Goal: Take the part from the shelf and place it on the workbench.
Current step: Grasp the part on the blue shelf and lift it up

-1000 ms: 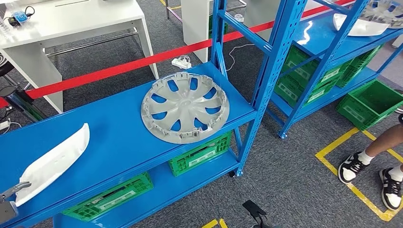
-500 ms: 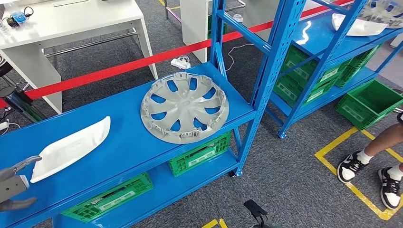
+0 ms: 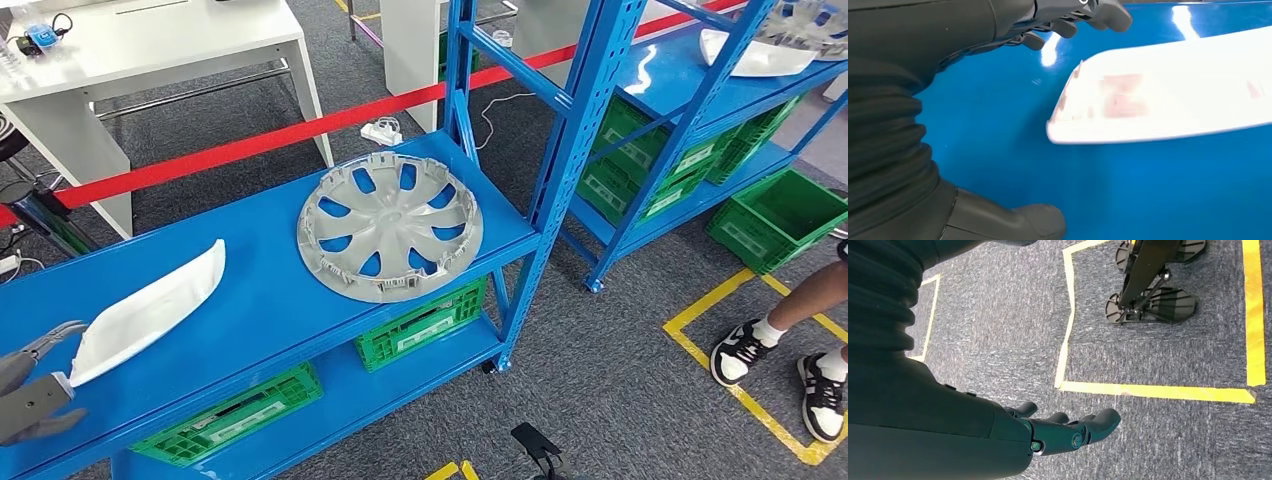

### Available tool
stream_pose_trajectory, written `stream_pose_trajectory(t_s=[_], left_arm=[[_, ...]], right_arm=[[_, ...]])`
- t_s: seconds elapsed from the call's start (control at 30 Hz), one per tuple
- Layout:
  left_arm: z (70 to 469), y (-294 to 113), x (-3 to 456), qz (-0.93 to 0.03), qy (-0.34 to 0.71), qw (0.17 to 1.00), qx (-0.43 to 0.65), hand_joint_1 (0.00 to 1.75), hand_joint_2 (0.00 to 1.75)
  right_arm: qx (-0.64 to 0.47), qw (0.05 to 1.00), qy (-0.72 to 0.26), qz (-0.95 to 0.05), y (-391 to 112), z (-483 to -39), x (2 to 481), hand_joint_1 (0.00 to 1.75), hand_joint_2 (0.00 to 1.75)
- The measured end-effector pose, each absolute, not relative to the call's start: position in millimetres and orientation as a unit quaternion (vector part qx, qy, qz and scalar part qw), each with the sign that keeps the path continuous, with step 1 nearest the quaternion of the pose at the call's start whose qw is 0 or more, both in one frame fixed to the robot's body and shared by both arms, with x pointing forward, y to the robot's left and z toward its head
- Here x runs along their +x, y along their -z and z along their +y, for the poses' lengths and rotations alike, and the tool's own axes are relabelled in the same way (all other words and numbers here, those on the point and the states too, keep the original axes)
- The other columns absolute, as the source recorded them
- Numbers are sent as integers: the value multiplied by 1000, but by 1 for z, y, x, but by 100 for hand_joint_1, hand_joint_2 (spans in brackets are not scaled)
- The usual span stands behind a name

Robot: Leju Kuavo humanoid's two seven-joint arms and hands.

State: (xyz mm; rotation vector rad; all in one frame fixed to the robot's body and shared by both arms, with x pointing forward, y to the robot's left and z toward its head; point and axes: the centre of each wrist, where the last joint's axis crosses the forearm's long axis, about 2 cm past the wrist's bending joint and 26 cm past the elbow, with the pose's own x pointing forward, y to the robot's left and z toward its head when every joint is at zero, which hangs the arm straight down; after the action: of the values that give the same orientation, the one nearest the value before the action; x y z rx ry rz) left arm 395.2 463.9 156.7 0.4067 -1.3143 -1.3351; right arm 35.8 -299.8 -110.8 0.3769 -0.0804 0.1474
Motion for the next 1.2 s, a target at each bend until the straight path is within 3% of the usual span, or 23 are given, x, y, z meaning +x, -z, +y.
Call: stream_pose_trajectory(t_s=[0.57, 1.2], left_arm=[[463, -160, 389, -588, 563, 555, 170, 0, 175], [389, -144, 389, -659, 526, 506, 180, 0, 175]], right_arm=[[187, 979, -68, -42, 111, -300, 35, 0, 175], [193, 979, -52, -46, 111, -295, 34, 0, 175]])
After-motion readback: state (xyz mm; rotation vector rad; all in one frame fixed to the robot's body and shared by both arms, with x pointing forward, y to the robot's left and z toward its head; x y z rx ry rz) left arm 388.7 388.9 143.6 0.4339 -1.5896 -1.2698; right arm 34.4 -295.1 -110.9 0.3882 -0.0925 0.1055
